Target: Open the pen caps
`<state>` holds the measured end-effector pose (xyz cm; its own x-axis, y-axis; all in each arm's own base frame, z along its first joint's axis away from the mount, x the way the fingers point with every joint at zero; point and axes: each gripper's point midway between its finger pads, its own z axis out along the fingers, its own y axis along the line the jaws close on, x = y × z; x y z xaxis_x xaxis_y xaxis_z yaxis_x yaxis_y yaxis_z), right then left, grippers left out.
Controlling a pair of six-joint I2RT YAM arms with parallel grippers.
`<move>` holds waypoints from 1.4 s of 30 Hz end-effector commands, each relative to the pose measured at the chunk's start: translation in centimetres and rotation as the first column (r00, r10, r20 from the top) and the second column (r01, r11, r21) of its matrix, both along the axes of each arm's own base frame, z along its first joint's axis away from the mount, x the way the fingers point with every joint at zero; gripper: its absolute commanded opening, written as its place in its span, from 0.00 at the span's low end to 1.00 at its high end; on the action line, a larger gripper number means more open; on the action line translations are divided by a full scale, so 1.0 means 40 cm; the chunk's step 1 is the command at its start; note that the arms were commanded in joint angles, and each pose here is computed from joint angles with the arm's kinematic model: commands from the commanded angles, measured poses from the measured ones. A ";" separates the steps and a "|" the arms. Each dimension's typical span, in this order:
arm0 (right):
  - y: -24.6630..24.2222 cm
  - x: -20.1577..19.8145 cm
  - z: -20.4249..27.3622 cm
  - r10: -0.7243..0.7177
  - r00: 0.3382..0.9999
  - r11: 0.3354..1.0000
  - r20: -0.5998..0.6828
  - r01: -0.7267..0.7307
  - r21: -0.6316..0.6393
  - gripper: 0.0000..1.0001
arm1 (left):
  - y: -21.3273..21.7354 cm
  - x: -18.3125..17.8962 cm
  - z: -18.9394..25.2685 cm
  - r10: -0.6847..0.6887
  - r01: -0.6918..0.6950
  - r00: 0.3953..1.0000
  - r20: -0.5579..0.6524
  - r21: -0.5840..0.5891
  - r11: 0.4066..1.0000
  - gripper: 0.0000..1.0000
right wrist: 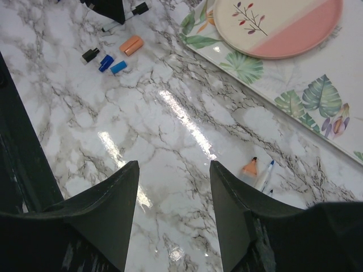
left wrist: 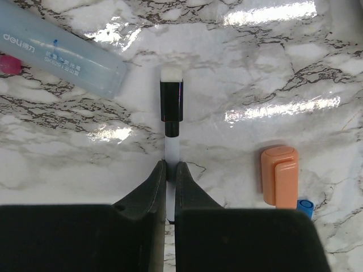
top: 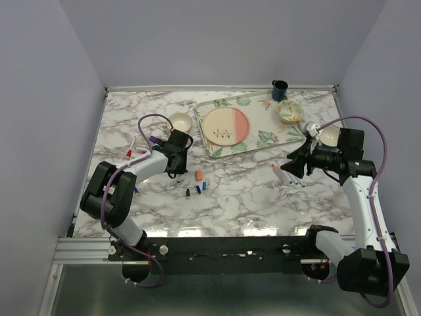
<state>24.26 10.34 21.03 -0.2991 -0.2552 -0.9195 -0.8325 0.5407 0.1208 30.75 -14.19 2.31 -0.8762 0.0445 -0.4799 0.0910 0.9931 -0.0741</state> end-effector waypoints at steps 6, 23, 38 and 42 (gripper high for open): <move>-0.002 -0.007 0.001 0.004 1.000 1.000 0.001 -0.004 -0.005 0.61 | -0.030 0.001 0.073 -0.026 0.036 0.993 0.115 -0.079 0.996 0.00; 0.060 -0.067 0.024 0.152 0.986 0.973 -0.074 -0.135 0.188 0.61 | -0.187 -0.122 0.411 0.179 0.254 0.859 0.479 -0.703 0.664 0.00; 0.158 -0.107 -0.010 0.355 0.888 0.903 -0.292 -0.246 0.351 0.60 | -0.519 -0.151 0.505 0.353 0.280 0.812 0.465 -0.840 0.465 0.00; 0.154 -0.097 -0.024 0.322 0.888 0.918 -0.327 -0.210 0.335 0.60 | -0.602 -0.156 0.548 0.377 0.303 0.802 0.464 -0.859 0.412 0.00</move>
<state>19.97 16.34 19.45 -0.5668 -0.1360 -0.8126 -0.8195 0.1942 0.5391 23.15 -36.35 19.48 -0.5416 -0.5551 -0.6313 0.4057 0.4851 -0.7746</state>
